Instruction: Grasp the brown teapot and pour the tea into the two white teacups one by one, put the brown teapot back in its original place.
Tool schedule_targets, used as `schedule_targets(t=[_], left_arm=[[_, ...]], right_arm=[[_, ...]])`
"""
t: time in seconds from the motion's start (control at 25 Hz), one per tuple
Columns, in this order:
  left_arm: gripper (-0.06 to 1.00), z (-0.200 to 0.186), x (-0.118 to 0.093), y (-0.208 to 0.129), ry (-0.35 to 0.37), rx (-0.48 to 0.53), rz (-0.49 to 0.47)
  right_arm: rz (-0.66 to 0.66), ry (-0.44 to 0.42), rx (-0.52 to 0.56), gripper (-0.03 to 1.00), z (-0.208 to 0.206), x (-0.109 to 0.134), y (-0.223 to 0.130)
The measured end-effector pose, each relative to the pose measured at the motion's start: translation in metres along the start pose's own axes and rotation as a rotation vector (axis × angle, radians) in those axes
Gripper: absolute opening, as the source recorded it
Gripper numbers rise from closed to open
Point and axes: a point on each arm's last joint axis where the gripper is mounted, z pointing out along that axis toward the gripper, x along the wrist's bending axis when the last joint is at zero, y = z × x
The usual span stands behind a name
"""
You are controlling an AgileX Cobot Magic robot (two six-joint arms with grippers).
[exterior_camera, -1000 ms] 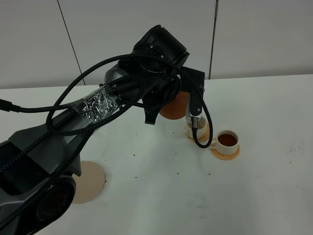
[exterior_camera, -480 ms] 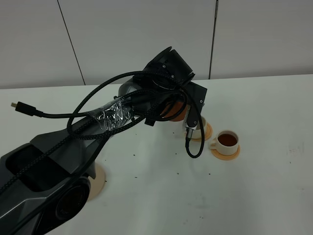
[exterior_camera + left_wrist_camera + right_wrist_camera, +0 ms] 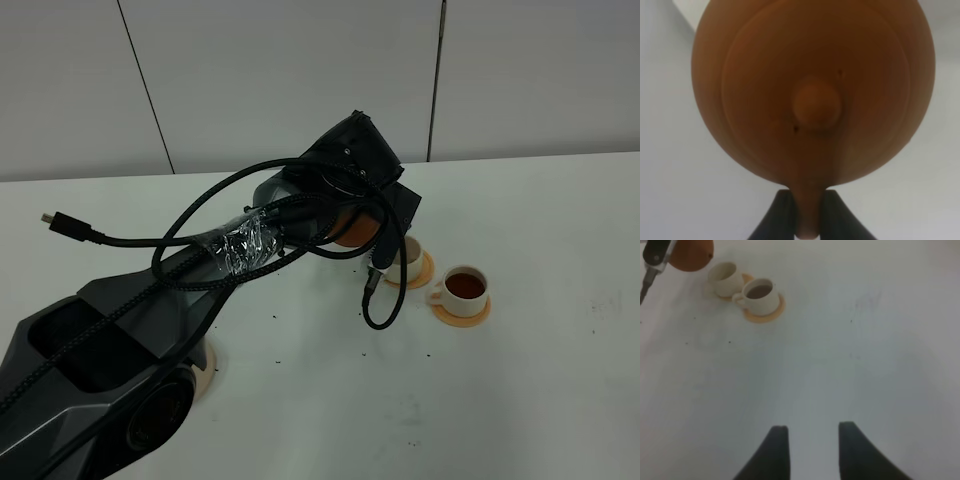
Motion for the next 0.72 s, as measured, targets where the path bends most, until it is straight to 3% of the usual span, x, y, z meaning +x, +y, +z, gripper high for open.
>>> schedule_targets(t=[0.72], left_arm=[[0.17,-0.0096,0.0053,0.0078,0.061,0.047,0.129]], right_arm=[[0.0,0.0,0.0,0.24,0.0,0.0,0.0]])
